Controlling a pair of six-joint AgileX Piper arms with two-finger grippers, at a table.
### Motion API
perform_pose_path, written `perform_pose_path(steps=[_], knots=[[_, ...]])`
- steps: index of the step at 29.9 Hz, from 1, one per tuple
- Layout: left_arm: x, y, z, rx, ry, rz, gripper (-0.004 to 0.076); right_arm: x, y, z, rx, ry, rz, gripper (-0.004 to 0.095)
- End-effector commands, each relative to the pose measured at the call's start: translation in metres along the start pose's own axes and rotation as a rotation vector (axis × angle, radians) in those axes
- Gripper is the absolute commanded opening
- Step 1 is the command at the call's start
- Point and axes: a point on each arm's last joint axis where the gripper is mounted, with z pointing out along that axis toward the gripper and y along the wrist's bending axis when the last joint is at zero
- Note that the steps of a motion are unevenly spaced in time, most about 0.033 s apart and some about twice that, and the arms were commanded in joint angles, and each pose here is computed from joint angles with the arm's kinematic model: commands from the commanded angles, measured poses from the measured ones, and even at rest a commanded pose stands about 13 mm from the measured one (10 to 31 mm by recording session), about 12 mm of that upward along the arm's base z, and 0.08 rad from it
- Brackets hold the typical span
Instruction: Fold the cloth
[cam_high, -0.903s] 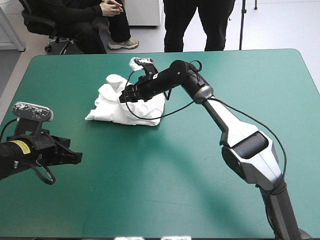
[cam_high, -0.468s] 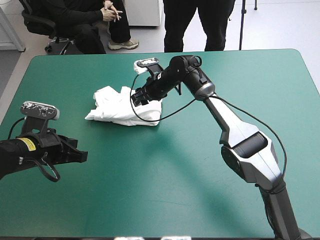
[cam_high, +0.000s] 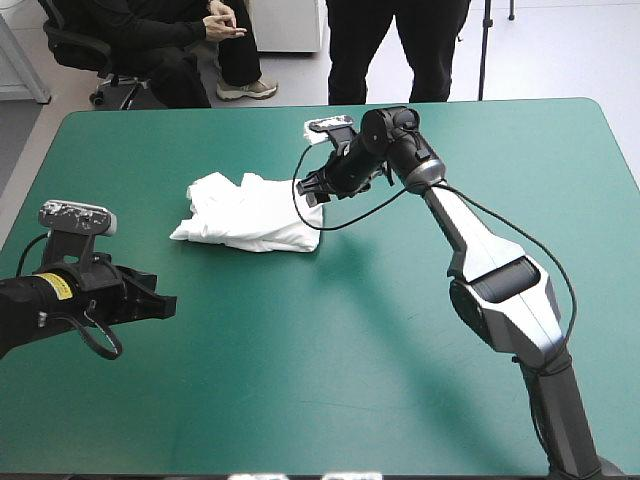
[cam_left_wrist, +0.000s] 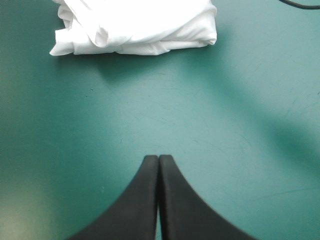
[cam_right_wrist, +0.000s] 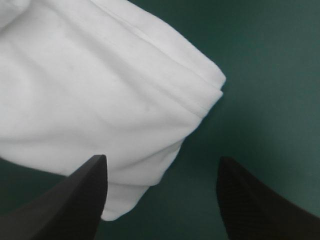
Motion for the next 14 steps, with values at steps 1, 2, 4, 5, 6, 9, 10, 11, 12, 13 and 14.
perform_pose_path(steps=[1, 2, 4, 5, 6, 9, 10, 11, 12, 13, 14], knots=[[-0.008, -0.003, -0.006, 0.02, -0.081, -0.019, -0.0017, -0.009, 0.001, -0.025, -0.076, -0.071, 0.021, 0.0595], [-0.008, -0.003, -0.006, 0.02, -0.081, -0.022, -0.0017, -0.008, 0.0, -0.019, -0.091, -0.064, 0.028, 0.0595], [-0.008, -0.003, -0.006, 0.021, -0.081, -0.03, -0.0017, -0.007, -0.003, -0.008, -0.106, -0.052, 0.026, 0.0596], [-0.008, -0.003, -0.006, 0.021, -0.081, -0.035, -0.0017, -0.007, -0.003, -0.004, -0.124, -0.047, 0.027, 0.0595], [-0.008, -0.003, -0.006, 0.021, -0.081, -0.035, -0.0017, -0.006, -0.001, 0.001, -0.15, -0.043, 0.026, 0.0595], [-0.008, -0.003, -0.006, 0.021, -0.081, -0.035, -0.0017, -0.006, 0.001, 0.01, -0.217, -0.049, 0.041, 0.0595], [-0.008, -0.003, -0.006, 0.021, -0.081, -0.035, -0.0017, -0.007, 0.002, 0.012, -0.234, -0.054, 0.043, 0.0594], [-0.008, -0.003, -0.006, 0.021, -0.081, -0.035, -0.0017, -0.007, 0.002, 0.014, -0.25, -0.057, 0.035, 0.0594], [-0.008, -0.003, -0.006, 0.021, -0.079, -0.035, -0.0017, -0.007, 0.003, 0.015, -0.259, -0.061, 0.026, 0.0581], [-0.008, -0.003, -0.006, 0.021, -0.079, -0.035, -0.0017, -0.008, 0.003, 0.015, -0.258, -0.067, 0.023, 0.0539], [-0.008, -0.003, -0.006, 0.021, -0.079, -0.035, -0.0017, -0.008, 0.003, 0.015, -0.257, -0.074, 0.014, 0.0462]])
